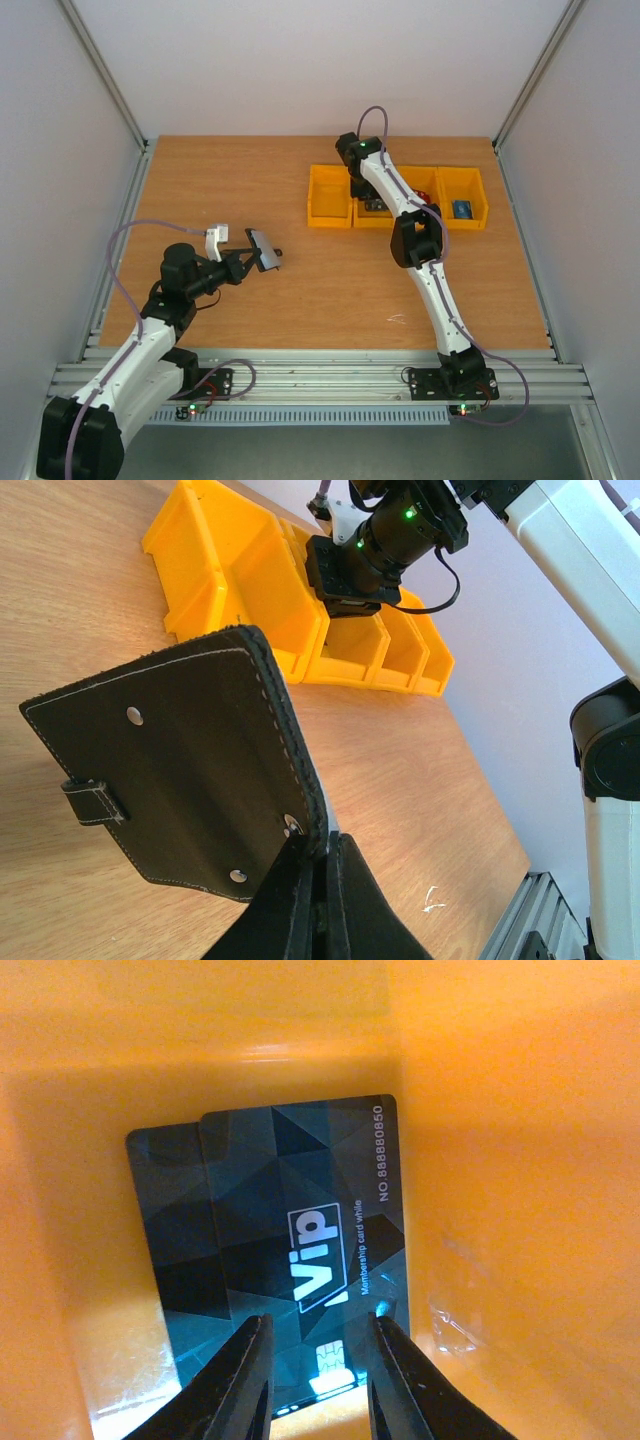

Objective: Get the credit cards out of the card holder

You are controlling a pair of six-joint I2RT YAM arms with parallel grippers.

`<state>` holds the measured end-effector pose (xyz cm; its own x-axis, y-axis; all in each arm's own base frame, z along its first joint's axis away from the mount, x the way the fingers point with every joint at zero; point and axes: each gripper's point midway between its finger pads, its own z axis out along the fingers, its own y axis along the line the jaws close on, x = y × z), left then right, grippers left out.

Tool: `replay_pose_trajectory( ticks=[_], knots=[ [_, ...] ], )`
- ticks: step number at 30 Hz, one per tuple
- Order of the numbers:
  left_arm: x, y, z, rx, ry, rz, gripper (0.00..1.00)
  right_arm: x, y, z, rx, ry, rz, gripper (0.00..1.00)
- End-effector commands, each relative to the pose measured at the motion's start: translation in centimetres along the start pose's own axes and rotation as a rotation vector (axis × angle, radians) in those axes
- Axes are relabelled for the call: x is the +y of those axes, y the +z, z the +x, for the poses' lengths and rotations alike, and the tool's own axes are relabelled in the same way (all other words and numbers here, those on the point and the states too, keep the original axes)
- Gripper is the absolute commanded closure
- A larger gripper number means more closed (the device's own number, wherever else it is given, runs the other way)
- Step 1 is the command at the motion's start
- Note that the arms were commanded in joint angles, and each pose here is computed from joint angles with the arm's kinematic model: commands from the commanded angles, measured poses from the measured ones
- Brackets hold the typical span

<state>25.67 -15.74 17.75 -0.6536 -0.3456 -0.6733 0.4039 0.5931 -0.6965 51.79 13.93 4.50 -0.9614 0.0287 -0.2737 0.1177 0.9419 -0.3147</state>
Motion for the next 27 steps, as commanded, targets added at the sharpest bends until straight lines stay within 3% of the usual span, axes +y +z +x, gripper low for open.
replay_pose_trajectory(
  ticks=[1,5,11,15,17,20,23,27],
  knots=[
    [-1.2,-0.3,-1.3,-0.05,0.063,0.042,1.0,1.1,-3.0,-2.2,-0.083,0.04,-0.11,0.73],
    [-2.4,-0.5,-1.8,-0.054,0.097,0.088,1.0,-0.4,-7.4,-4.2,-0.182,0.061,-0.14,0.72],
    [-6.8,-1.5,-2.4,-0.027,0.283,0.256,1.0,-3.9,-16.0,-5.8,-0.339,0.019,-0.183,0.71],
    [-9.6,-2.3,-2.6,-0.019,0.409,0.366,1.0,-3.1,-22.3,-4.9,-0.435,-0.138,-0.372,0.67],
    [-11.0,-2.4,-2.6,-0.01,0.416,0.428,1.0,-2.9,-24.4,-3.6,-0.465,-0.189,-0.45,0.67],
    [-12.0,-1.8,-1.1,0.05,0.304,0.506,1.0,-3.0,-25.9,-1.0,-0.492,-0.219,-0.544,0.62],
    [-8.3,0.0,1.0,0.104,0.205,0.389,1.0,-2.5,-27.5,1.8,-0.509,-0.242,-0.683,0.58],
    [0.5,1.6,3.2,0.172,-0.012,0.111,1.0,0.4,-27.4,6.9,-0.375,-0.303,-0.893,0.59]
  ],
)
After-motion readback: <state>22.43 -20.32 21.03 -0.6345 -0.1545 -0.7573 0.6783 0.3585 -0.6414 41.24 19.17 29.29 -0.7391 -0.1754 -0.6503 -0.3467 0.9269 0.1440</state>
